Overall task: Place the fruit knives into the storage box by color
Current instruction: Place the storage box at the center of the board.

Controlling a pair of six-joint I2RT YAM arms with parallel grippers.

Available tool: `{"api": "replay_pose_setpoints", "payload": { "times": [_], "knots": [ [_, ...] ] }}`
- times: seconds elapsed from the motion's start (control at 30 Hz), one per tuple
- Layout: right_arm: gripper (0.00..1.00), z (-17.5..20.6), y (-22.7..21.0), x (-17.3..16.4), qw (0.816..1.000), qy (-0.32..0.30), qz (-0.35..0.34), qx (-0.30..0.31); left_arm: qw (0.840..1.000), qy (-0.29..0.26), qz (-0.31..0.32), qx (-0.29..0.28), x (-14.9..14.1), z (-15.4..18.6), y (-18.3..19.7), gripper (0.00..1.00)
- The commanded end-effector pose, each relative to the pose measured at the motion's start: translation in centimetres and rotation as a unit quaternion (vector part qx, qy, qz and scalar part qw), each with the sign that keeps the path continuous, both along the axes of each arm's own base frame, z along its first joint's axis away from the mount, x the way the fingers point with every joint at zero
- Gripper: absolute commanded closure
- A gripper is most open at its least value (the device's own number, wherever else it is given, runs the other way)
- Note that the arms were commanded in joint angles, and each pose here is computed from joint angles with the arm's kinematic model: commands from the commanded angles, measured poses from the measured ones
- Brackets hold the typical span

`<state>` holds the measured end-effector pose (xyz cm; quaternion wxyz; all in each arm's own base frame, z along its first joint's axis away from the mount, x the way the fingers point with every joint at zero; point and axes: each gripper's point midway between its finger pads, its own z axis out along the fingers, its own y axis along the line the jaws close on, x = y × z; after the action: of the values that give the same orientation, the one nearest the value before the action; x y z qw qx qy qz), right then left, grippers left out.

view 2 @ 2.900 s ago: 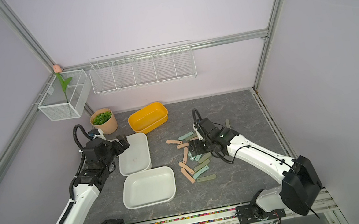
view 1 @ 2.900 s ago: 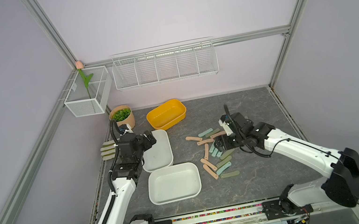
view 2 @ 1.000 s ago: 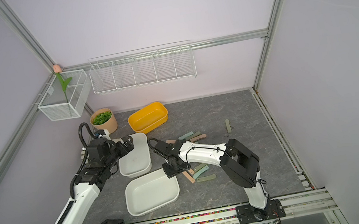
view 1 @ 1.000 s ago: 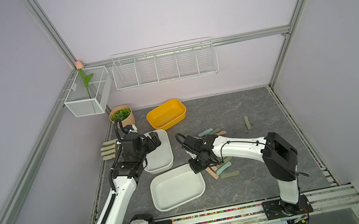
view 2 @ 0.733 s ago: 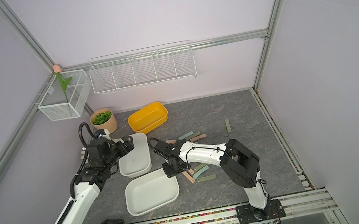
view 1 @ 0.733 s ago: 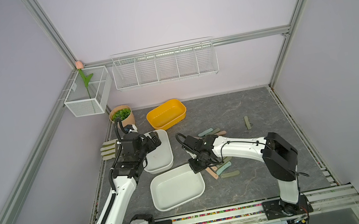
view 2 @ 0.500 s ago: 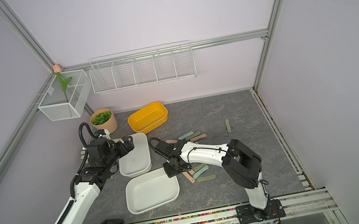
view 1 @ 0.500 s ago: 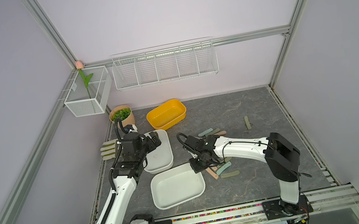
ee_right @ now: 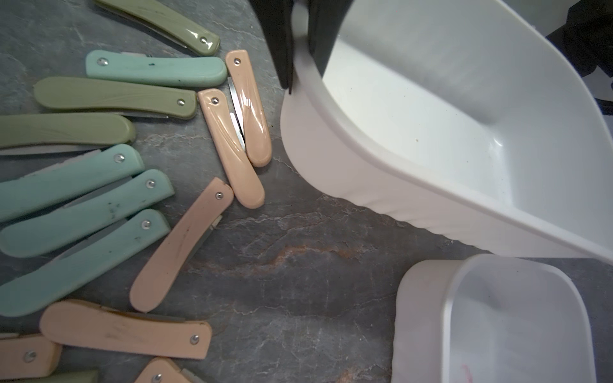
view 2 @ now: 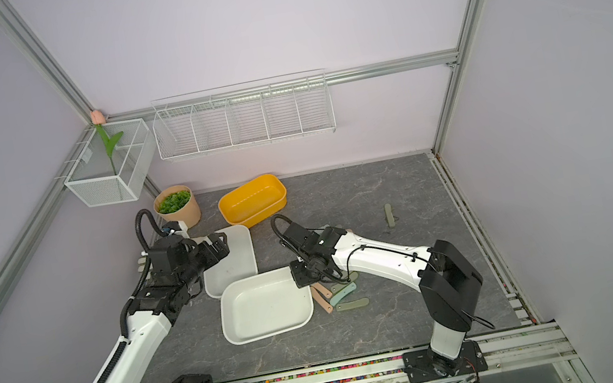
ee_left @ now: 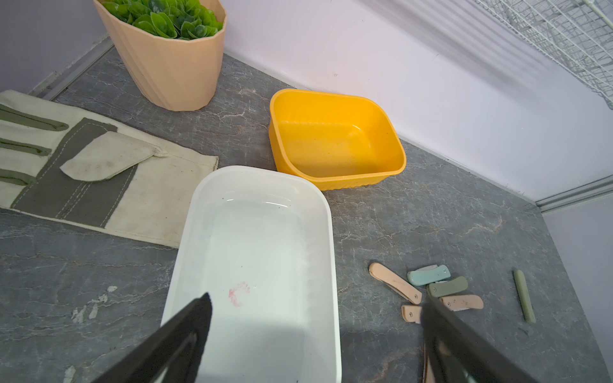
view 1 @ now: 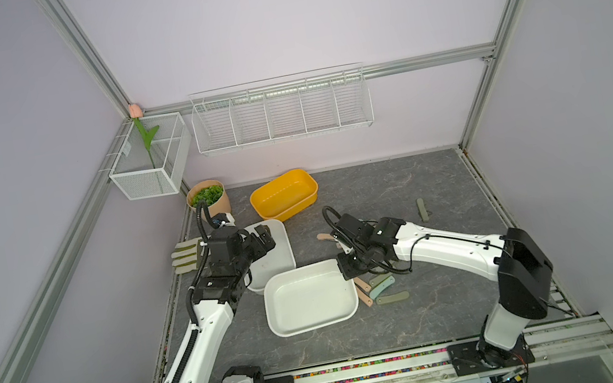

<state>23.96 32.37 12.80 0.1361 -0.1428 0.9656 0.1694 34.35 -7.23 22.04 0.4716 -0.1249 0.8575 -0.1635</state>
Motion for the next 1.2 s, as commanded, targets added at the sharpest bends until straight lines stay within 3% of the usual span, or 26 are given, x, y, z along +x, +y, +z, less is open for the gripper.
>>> {"api": "replay_pose_setpoints", "payload": {
  "times": [0.0, 0.3, 0.6, 0.87, 1.17],
  "knots": [
    [0.94, 1.9, -2.0, 0.5, 1.0, -0.013, -0.023, 0.015, 1.0, -0.001, 0.001, -0.01, 0.1, 0.4, -0.2, 0.01],
    [0.94, 5.8, -9.0, 4.4, 0.992, -0.062, -0.103, 0.029, 1.0, -0.008, -0.004, -0.015, 0.0, 1.0, -0.4, 0.01],
    [0.94, 8.9, -17.1, 13.3, 0.973, -0.11, -0.195, 0.051, 0.999, -0.006, -0.019, -0.031, 0.1, 1.3, -1.3, 0.01],
    [0.94, 5.0, -24.2, 21.8, 0.97, -0.105, -0.219, 0.024, 0.999, -0.007, -0.037, -0.034, 0.4, 1.8, -2.2, 0.01],
    [0.93, -1.1, -27.1, 26.7, 0.974, -0.075, -0.213, 0.016, 0.998, 0.0, -0.053, -0.044, 1.4, 1.7, -3.3, 0.01]
  ]
}}
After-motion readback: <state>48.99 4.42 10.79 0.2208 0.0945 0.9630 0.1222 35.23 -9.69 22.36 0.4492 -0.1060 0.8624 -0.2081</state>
